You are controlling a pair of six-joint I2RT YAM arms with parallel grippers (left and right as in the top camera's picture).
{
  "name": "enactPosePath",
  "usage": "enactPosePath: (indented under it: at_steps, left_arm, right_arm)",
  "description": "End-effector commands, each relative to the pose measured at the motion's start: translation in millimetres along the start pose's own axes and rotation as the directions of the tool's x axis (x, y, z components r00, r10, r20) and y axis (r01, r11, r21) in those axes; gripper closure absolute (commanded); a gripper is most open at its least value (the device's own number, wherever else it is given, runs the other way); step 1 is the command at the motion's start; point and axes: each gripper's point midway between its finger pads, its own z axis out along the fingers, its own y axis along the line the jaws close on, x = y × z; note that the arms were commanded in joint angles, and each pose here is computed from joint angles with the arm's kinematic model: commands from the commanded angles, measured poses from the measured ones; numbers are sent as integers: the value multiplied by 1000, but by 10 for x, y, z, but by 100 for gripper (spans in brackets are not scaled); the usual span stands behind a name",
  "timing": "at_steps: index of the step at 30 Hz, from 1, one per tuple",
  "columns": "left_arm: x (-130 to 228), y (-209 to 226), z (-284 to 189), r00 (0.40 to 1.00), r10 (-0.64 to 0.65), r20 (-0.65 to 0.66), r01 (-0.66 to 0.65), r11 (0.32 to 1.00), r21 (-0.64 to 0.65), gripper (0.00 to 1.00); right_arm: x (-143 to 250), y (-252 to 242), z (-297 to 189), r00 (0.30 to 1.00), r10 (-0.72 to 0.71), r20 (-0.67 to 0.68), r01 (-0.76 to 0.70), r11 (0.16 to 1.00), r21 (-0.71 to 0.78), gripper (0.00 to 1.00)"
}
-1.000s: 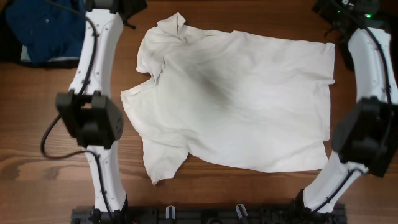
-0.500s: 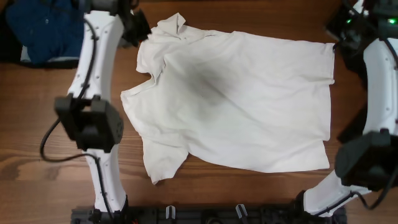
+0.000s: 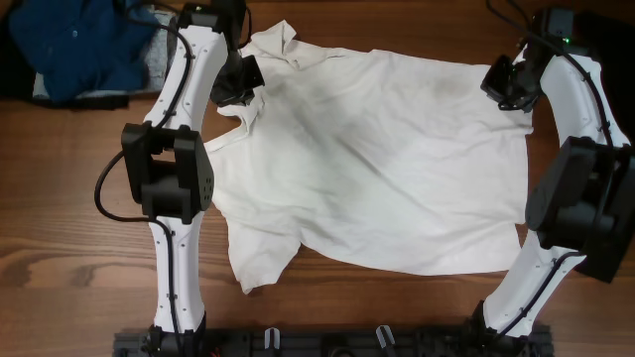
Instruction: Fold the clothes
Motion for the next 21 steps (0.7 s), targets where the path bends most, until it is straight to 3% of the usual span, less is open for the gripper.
enactPosePath:
  at_steps: [1, 6, 21]
  left_arm:
    - [-23, 21, 279, 999, -6, -32, 5, 1000, -10, 96]
    - [-119, 214, 470, 998, -39, -39, 38, 998, -45, 96]
    - [-606, 817, 597, 983, -183, 21, 183, 983, 14, 93]
  right_arm:
    - [117, -22, 217, 998, -11, -59, 11, 1000, 5, 96]
    - [180, -61, 346, 996, -6, -91, 8, 1000, 16, 96]
    - [258, -170, 513, 995, -29, -94, 33, 999, 41, 96]
